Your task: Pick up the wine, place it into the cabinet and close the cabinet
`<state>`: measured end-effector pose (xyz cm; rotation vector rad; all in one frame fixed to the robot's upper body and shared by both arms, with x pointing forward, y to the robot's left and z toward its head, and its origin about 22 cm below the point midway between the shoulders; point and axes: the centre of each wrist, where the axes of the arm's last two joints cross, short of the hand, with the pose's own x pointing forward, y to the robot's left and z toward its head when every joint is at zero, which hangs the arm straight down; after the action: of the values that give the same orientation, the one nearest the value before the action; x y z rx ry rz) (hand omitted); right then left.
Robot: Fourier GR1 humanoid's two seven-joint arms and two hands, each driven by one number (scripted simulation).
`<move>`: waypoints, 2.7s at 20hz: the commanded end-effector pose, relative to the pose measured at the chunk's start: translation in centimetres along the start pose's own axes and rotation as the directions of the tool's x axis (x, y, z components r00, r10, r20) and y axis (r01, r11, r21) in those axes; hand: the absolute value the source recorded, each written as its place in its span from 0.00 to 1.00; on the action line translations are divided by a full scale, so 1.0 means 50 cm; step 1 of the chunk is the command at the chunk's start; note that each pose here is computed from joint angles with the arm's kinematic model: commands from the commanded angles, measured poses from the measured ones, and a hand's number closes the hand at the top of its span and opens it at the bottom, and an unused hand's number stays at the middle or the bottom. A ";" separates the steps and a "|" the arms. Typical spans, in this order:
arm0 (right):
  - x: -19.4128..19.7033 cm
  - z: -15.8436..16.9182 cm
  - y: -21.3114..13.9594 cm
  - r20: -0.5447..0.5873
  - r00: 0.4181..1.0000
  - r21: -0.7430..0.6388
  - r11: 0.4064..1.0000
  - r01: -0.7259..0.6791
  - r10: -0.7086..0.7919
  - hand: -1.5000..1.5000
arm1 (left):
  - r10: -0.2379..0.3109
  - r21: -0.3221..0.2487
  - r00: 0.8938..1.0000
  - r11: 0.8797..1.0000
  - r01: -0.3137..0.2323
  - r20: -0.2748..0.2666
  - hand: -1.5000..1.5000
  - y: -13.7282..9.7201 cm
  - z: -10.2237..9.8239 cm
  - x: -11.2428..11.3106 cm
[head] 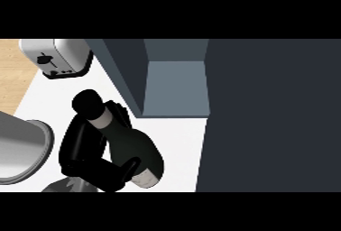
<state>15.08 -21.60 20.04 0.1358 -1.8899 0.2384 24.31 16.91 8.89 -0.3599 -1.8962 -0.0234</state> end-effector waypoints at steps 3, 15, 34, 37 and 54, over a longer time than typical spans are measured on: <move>0.050 0.037 0.022 0.047 0.997 0.050 0.997 0.052 -0.054 0.00 | 0.024 0.005 1.000 1.000 -0.024 0.004 1.00 -0.095 -0.082 0.033; 0.041 0.042 0.009 0.041 0.998 0.023 0.999 0.041 -0.042 0.00 | -0.035 0.054 0.999 0.998 0.035 0.000 1.00 -0.201 -0.128 0.018; 0.054 0.021 -0.010 0.050 0.998 0.049 0.998 0.028 -0.030 0.00 | -0.029 0.140 1.000 0.990 0.029 -0.007 1.00 -0.230 -0.165 -0.052; 0.051 0.056 -0.002 0.051 0.998 0.044 0.998 0.033 -0.036 0.00 | -0.020 0.181 1.000 0.983 0.019 0.002 1.00 -0.200 -0.163 -0.083; 0.037 0.052 0.006 0.062 0.998 0.034 0.999 0.029 -0.031 0.00 | -0.215 0.207 0.976 0.956 0.207 0.017 1.00 -0.128 -0.164 -0.188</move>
<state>15.02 -21.79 20.24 0.1390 -1.8867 0.2587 32.28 6.44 4.49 -0.0556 -1.9229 0.0270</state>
